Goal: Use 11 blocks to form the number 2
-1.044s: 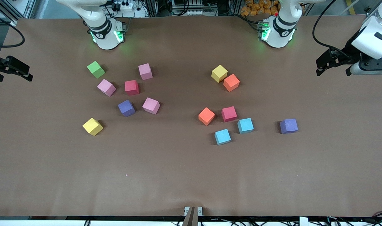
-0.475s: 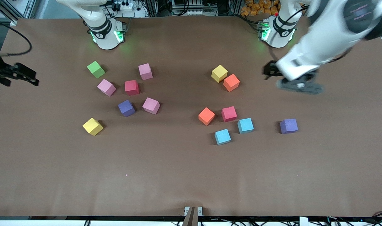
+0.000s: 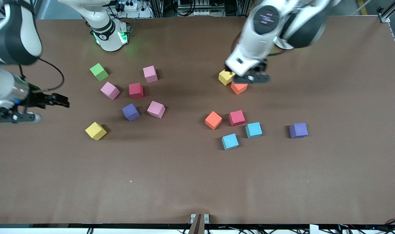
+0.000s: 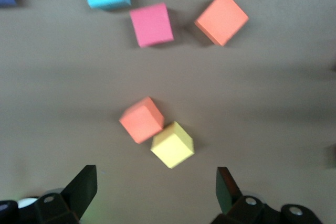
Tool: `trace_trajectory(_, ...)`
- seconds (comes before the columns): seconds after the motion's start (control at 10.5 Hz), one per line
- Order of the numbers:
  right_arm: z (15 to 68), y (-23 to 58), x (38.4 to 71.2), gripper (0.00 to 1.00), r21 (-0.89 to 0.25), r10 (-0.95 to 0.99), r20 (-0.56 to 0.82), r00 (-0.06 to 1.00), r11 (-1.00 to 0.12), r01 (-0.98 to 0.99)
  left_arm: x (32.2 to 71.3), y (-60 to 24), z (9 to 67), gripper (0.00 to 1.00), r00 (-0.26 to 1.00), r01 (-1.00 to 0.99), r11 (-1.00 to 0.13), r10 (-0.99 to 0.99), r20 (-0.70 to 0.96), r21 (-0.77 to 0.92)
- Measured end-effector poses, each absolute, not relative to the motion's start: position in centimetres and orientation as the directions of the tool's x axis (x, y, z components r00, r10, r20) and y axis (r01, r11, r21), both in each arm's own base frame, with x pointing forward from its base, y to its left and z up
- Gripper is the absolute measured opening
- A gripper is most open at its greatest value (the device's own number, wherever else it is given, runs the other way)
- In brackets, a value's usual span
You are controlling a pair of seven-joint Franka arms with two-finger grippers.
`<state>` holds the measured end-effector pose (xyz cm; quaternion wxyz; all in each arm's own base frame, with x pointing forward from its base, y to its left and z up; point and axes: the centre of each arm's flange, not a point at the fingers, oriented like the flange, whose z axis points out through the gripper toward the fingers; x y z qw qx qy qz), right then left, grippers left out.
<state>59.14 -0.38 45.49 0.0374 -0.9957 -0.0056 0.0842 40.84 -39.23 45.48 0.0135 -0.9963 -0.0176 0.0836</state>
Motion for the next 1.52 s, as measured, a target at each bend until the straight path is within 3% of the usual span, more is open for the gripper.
trace_trajectory(0.28,37.8,6.2,60.8,1.0,-0.11,0.118,-0.208,0.971,-0.989,0.097,38.6,-42.7,39.5,1.0,0.965,0.164,-0.983,0.177,-0.193,-0.081)
trace_trajectory(0.66,30.8,16.5,57.5,1.0,-0.079,0.272,-0.132,0.953,-0.961,0.263,37.2,-43.3,32.8,1.0,0.89,0.387,-0.912,0.408,-0.204,-0.137)
trace_trajectory(0.85,26.7,17.3,54.6,1.0,-0.049,0.318,-0.138,0.938,-0.948,0.314,35.2,-42.2,29.1,1.0,0.859,0.442,-0.88,0.471,-0.201,-0.172)
trace_trajectory(1.23,24.6,17.5,51.1,1.0,-0.042,0.429,-0.103,0.898,-0.903,0.427,30.9,-40.2,23.7,1.0,0.793,0.539,-0.807,0.583,-0.177,-0.242)
trace_trajectory(1.52,22.9,14.8,49.5,1.0,-0.037,0.451,-0.072,0.889,-0.892,0.45,30.6,-39.8,21.9,1.0,0.75,0.601,-0.763,0.641,-0.164,-0.237)
